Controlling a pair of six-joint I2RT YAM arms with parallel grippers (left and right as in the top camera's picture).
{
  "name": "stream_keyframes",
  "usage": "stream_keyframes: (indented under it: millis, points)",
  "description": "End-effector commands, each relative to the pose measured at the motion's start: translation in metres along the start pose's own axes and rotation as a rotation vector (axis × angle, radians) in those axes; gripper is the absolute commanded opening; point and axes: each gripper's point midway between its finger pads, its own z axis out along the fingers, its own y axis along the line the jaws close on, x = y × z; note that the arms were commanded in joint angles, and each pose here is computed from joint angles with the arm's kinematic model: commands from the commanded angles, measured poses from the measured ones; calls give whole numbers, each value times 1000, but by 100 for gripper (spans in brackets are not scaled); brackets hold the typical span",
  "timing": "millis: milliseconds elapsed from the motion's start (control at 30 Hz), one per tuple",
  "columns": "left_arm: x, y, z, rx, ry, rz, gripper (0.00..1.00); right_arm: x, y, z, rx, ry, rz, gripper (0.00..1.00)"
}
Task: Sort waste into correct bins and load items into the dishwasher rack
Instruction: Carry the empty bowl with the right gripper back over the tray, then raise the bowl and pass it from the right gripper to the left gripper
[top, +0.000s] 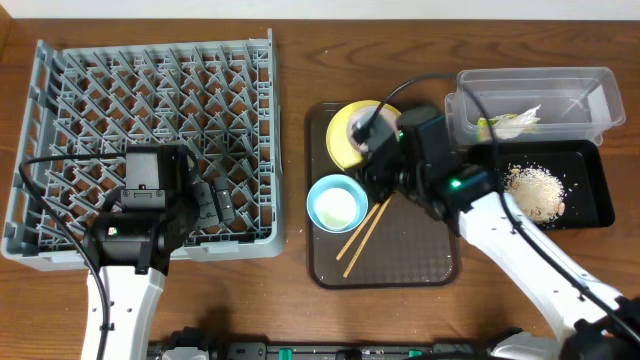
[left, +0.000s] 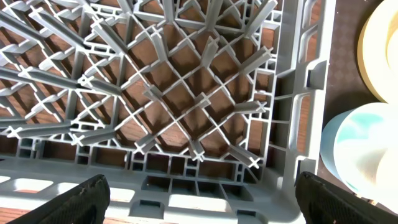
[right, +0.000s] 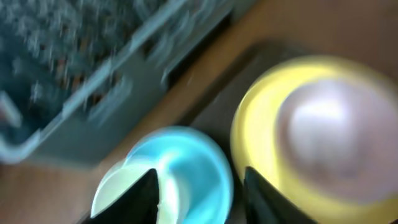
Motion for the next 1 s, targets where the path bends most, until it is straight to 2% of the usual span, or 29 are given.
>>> stream_keyframes:
  millis: [0, 333, 533, 600, 700, 867, 967]
  points:
    - [-5, -1, -4, 5, -14, -12, 96, 25, 10, 15, -54, 96, 48, 35]
    - [-5, -1, -4, 5, -13, -13, 96, 65, 8, 50, -61, 246, 187, 27]
    - [-5, -1, -4, 5, -13, -12, 96, 67, 7, 55, -64, 253, 195, 6]
    - [-5, -1, -4, 5, -13, -12, 96, 61, 7, 55, -64, 228, 191, 1]
    - [-5, -1, -4, 5, -13, -12, 96, 41, 0, 46, -50, 173, 228, 1]
    - [-5, -3, -4, 19, -10, -13, 96, -14, -32, 5, -34, -3, 357, 1]
    - [-6, -17, -5, 97, -7, -13, 96, -39, -46, -19, -117, -104, 431, 1]
